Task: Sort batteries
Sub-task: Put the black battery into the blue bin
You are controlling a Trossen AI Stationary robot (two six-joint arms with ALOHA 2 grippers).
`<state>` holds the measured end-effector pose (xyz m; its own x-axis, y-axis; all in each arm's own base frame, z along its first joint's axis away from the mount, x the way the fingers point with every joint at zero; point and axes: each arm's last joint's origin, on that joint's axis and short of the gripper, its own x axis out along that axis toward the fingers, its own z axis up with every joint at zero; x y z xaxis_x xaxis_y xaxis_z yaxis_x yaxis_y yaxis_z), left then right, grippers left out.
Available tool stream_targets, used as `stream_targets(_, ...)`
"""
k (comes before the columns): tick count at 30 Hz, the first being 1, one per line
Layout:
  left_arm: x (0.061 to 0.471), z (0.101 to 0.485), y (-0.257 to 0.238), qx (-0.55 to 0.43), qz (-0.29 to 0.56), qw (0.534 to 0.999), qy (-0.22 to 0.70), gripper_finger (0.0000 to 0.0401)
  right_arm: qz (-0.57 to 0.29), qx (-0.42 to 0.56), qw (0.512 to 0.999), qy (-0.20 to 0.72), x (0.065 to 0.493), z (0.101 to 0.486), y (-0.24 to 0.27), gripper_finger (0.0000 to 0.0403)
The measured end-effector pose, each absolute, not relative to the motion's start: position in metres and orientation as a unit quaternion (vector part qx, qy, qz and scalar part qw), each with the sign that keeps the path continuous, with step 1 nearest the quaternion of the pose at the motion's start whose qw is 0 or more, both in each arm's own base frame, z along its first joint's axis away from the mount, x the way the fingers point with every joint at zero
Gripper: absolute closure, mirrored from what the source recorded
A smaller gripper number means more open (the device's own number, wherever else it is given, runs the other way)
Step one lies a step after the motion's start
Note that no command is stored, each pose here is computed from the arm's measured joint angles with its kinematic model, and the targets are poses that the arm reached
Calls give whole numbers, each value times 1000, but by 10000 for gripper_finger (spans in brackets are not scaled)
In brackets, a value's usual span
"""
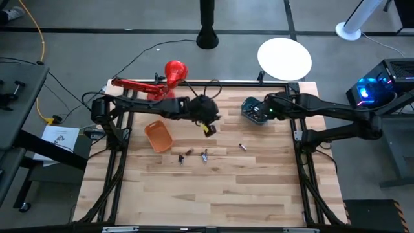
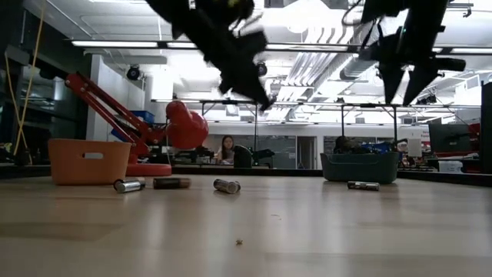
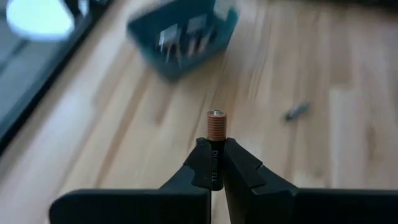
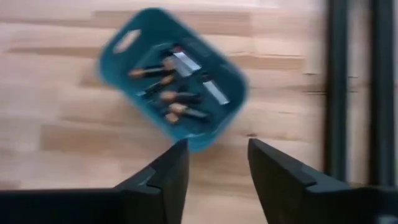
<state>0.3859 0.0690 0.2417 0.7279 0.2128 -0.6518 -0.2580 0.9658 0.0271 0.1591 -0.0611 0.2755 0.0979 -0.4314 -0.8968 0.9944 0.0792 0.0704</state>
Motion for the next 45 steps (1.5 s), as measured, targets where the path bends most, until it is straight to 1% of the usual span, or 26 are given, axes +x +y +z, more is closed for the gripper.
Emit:
stream_targets(5,394,265,64,-12,88,947,308,399,-596,382,595,381,158,261,-89,305)
stream_targets(8,390,287,56,-3,56,960,275,399,-590,377,597,391,162,250,-115,348)
stream_targets(10,384,300,49,-1,46,965,260,400,-583,379,600,397,165,243,-133,383)
stream_targets(11,379,306,45,1,42,965,258,400,-577,378,604,398,167,239,-142,393)
stream_targets(16,350,342,21,19,51,973,226,400,-573,386,591,417,166,217,-176,396)
stream_targets(19,333,354,10,30,68,976,206,401,-565,381,582,443,167,203,-188,400)
stream_targets(23,314,353,0,19,92,980,177,401,-539,390,591,456,178,186,-196,402)
stream_targets(27,302,336,-7,-21,108,977,181,401,-517,394,610,453,193,176,-196,402)
stream_targets(31,297,310,-14,-52,122,970,204,401,-479,408,629,456,212,169,-184,402)
stream_targets(36,294,284,-21,-74,127,962,231,401,-448,408,658,448,244,164,-154,403)
stream_targets(39,294,278,-21,-85,130,962,226,401,-424,415,677,436,264,162,-131,403)
stream_targets(45,297,273,-16,-78,133,967,203,401,-368,451,725,369,299,169,-85,403)
